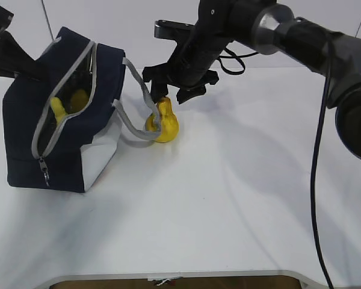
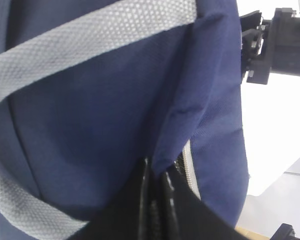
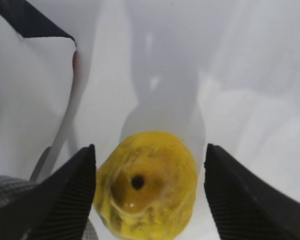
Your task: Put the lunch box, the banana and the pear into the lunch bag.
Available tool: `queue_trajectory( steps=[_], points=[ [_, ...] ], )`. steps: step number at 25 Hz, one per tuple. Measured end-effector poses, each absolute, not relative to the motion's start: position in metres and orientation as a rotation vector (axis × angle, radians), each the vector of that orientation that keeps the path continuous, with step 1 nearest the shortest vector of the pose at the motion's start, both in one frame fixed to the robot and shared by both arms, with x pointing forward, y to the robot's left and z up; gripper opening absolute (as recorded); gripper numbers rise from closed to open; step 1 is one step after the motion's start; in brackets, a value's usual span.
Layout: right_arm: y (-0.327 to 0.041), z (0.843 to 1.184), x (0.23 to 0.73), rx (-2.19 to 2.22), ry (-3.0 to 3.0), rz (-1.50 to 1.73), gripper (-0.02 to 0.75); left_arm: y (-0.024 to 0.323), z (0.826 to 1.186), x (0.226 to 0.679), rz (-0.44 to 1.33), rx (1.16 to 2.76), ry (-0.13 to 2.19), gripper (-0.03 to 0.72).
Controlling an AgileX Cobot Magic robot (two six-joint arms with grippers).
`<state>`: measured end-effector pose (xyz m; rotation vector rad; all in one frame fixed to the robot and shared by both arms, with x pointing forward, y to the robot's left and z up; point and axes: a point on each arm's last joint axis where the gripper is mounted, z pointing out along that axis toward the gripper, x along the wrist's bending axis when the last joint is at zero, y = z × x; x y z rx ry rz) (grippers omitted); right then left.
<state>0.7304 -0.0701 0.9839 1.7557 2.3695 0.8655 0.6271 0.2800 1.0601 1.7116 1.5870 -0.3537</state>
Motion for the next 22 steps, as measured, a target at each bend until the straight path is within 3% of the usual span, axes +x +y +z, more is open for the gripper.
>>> queue_trajectory(
  steps=[6, 16, 22],
  points=[
    [-0.069, 0.983, 0.729, 1.771, 2.387, 0.858, 0.530, 0.280, 1.060, 0.627, -0.353, 1.714, 1.588, 0.003],
    [-0.068, 0.973, 0.728, 1.799, 2.421, 0.829, 0.439, 0.280, 1.060, 0.627, -0.352, 1.714, 1.588, 0.003],
    [-0.068, 0.973, 0.728, 1.797, 2.423, 0.834, 0.293, 0.280, 1.060, 0.627, -0.352, 1.714, 1.588, 0.003]
  ],
)
